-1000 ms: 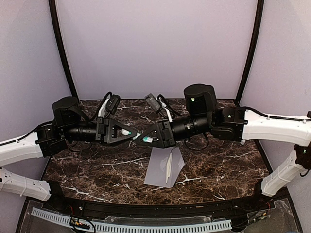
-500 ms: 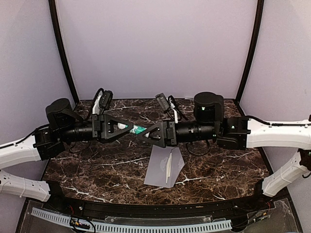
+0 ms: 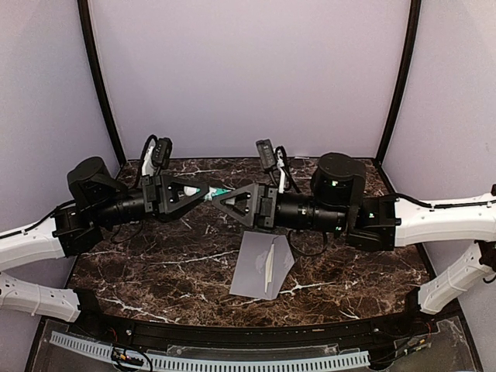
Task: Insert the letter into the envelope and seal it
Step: Paint the envelope at the center of the board.
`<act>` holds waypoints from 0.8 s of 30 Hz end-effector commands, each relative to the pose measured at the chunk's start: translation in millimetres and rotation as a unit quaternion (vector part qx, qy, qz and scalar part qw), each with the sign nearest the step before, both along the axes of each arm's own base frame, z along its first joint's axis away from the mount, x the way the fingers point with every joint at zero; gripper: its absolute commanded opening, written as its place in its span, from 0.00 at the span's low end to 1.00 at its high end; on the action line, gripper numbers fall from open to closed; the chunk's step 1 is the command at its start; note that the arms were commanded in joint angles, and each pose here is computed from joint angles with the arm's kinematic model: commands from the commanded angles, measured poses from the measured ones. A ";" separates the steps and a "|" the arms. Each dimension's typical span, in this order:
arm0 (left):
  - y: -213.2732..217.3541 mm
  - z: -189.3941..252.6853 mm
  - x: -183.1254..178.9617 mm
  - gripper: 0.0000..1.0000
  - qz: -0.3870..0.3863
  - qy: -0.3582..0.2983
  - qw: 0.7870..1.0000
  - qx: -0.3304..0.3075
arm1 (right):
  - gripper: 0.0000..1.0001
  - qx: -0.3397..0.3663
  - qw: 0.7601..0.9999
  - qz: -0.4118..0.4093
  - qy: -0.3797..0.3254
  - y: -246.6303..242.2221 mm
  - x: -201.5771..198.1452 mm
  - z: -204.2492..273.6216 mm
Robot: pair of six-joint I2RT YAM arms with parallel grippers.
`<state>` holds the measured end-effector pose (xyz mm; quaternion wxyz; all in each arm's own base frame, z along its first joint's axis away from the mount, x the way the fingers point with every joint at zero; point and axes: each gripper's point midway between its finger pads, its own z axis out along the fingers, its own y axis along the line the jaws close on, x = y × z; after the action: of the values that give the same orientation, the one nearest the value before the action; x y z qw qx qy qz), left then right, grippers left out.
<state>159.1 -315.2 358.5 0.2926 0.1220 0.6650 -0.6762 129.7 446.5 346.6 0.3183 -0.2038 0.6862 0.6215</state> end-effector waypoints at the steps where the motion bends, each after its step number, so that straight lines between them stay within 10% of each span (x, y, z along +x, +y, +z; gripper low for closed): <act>1: 3.6 11.0 -6.6 0.00 -0.008 -0.011 1.000 -0.027 | 0.59 0.048 0.999 -0.021 -0.011 -2.1 4.3 31.1; 24: -3.9 6.0 -11.4 0.00 -0.022 -0.006 0.999 -0.023 | 0.25 0.053 0.998 0.022 -0.015 17.6 -9.3 41.2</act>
<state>153.9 -316.6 364.0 0.2891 0.1224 0.6500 -0.6921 131.1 457.0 364.7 0.3225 -0.1983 0.6727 0.6357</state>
